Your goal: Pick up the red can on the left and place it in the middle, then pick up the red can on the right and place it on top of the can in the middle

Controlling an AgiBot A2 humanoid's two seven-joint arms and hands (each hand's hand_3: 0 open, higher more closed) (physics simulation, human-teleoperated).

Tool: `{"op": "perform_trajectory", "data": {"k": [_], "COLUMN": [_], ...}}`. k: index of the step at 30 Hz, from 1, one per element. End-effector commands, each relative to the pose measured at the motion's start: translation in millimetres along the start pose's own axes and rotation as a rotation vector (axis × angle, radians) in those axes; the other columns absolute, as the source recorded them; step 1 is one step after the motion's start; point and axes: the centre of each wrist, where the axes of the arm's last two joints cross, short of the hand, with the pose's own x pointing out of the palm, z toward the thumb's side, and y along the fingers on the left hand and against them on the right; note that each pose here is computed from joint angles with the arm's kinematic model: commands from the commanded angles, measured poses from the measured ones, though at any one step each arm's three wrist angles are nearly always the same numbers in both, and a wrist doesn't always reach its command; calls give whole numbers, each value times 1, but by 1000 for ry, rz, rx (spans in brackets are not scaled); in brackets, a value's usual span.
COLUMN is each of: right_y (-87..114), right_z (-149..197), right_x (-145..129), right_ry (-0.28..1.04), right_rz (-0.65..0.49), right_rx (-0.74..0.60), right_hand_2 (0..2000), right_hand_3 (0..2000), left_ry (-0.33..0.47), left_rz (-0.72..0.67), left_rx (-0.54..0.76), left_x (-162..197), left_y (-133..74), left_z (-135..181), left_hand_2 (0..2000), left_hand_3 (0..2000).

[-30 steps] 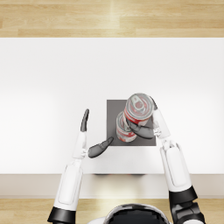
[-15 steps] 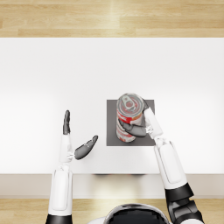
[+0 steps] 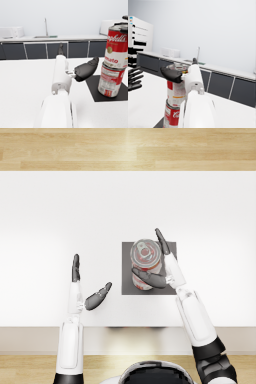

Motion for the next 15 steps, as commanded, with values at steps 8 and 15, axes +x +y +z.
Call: {"op": "perform_trajectory", "data": {"k": [8, 15], "right_y": [16, 33], "right_z": [48, 74], "right_x": [-21, -31], "right_ry": [-30, -47], "right_rz": [-80, -129], "right_rx": [-193, -314], "right_hand_2": [0, 0], "right_hand_3": [0, 0], "left_ry": [-9, -16], "left_rz": [-3, -9], "left_rx": [26, 59], "left_x": [3, 6], "left_y": [1, 0], "left_z": [6, 15], "left_hand_2": [0, 0], "left_hand_3": [0, 0]}}
